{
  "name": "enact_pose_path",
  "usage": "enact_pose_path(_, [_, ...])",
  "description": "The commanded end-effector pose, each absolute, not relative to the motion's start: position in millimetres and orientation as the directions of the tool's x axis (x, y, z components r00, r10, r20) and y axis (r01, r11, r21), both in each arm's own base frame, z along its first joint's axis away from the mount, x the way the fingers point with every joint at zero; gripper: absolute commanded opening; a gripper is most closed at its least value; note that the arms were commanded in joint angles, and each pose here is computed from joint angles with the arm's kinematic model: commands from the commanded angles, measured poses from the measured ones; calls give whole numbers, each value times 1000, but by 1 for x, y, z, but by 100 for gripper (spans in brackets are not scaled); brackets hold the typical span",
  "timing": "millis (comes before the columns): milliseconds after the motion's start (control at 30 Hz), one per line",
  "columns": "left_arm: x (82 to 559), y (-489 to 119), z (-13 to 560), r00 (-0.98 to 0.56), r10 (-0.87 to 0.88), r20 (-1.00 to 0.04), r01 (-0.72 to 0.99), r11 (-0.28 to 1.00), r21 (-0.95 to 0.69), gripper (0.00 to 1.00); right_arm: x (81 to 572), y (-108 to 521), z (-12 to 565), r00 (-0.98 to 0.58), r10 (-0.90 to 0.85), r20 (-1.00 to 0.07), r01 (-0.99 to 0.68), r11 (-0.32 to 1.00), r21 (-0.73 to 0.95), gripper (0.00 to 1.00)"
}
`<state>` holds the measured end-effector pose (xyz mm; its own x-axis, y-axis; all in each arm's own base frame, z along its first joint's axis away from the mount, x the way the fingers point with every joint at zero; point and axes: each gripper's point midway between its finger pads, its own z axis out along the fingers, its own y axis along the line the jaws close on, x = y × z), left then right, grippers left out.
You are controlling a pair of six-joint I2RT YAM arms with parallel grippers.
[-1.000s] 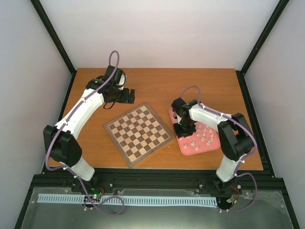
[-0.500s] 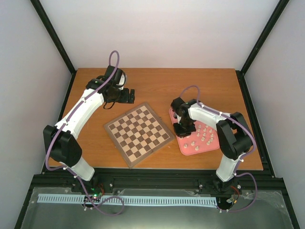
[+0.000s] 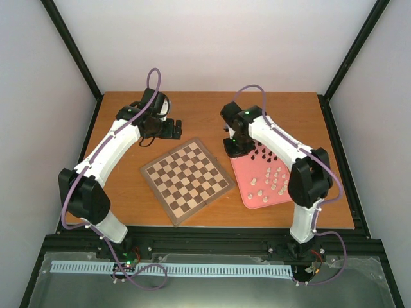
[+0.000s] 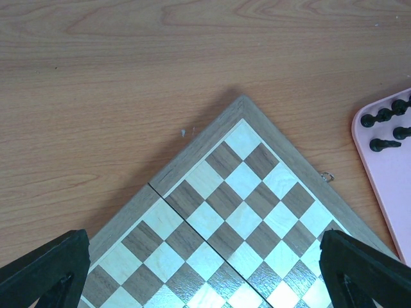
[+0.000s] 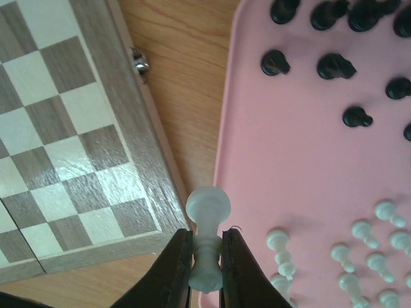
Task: Set up the chess pieces on the board
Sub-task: Pick up the chess piece from the storage box, then place the chess piece on the chessboard.
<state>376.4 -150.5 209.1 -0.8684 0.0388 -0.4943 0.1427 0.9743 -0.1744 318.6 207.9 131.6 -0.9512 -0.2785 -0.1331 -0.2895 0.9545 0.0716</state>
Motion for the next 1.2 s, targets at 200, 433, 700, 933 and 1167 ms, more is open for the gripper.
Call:
enact_pose_path(200, [371, -128, 225, -845, 13, -534, 79, 992, -102, 100, 316, 257, 115, -910, -415, -17, -415, 908, 50, 3])
enact_pose_path(433, [363, -97, 215, -848, -44, -528, -35, 999, -27, 99, 323, 282, 108, -897, -441, -10, -441, 895, 73, 3])
enact_pose_path(700, [352, -46, 192, -853, -218, -473, -209, 975, -72, 100, 323, 301, 93, -882, -471, 16, -468, 880, 83, 3])
enact_pose_path(933, [347, -29, 180, -853, -265, -450, -266, 962, -62, 100, 317, 309, 77, -873, -485, 50, -481, 873, 80, 3])
enact_pose_path(1167, [348, -30, 179, -853, -263, -451, -262, 963, -66, 100, 318, 308, 72, -872, -486, 58, -482, 873, 67, 3])
